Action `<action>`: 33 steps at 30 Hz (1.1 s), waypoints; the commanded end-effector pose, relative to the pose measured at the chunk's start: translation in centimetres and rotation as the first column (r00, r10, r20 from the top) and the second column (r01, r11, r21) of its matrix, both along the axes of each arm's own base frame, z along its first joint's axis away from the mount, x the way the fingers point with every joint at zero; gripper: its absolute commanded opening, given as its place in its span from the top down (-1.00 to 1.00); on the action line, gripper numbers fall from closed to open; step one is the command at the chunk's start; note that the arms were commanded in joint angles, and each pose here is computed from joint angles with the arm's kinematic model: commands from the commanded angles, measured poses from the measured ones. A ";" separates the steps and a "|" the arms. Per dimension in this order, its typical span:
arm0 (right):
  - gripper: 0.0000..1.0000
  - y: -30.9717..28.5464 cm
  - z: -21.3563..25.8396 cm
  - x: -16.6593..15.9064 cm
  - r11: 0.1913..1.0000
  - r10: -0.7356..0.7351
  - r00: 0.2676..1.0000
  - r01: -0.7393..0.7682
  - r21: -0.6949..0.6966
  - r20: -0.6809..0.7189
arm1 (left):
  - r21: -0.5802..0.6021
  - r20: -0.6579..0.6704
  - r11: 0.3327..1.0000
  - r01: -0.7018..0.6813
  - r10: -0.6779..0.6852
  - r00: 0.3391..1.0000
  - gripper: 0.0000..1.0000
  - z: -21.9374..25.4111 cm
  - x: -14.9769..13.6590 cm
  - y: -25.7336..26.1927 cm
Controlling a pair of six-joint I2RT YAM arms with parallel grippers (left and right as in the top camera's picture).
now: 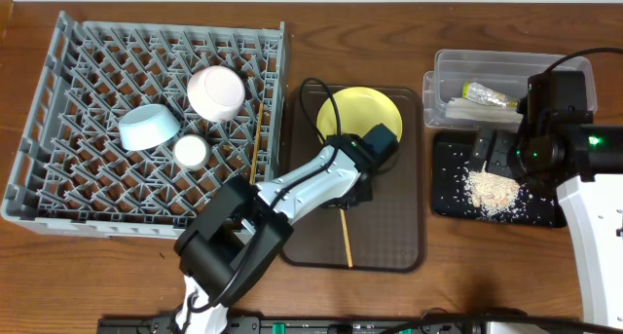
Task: Sort waste into correct bins and load items into the dishwasher
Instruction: 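Carry the second chopstick into the rack and release, then reach left gripper to the yellow plate and grasp its rim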
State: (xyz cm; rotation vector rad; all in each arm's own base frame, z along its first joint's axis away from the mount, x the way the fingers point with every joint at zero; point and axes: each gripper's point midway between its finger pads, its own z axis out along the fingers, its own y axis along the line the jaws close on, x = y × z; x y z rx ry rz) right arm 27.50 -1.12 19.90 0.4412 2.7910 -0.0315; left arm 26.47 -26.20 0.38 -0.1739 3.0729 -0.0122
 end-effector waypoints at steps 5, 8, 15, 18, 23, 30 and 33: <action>-0.98 -0.2 0.2 0.0 1.000 0.005 1.000 -0.005 -0.007 0.005 | -0.087 0.109 0.996 0.031 -0.021 0.994 0.85 6.2 2.4 1.6; -0.98 -0.2 0.2 0.0 1.000 0.010 1.000 -0.010 -0.008 0.005 | -0.115 0.180 0.990 0.085 -0.063 0.982 0.85 9.2 3.5 2.7; -0.98 -0.2 0.2 0.0 1.000 0.010 1.000 -0.010 -0.008 0.005 | -0.024 0.387 0.924 0.381 -0.343 0.856 0.85 16.0 6.3 7.3; -0.98 -0.2 0.2 0.0 1.000 0.009 1.000 -0.009 -0.008 0.004 | 0.012 0.432 0.927 0.374 -0.342 0.834 0.85 17.6 7.5 9.8; -0.98 -0.2 0.2 0.0 1.000 0.009 1.000 -0.009 -0.007 0.004 | 0.039 0.438 0.954 0.297 -0.284 0.853 0.85 17.3 9.9 14.2; -0.98 -0.2 0.2 0.0 1.000 0.009 1.000 -0.009 -0.007 0.004 | 0.038 0.397 0.974 0.223 -0.219 0.891 0.84 14.5 12.0 16.6; -0.99 -0.2 0.2 0.0 1.000 0.009 1.000 -0.009 -0.007 0.005 | 0.040 0.368 0.974 0.224 -0.223 0.903 0.84 13.1 12.3 16.5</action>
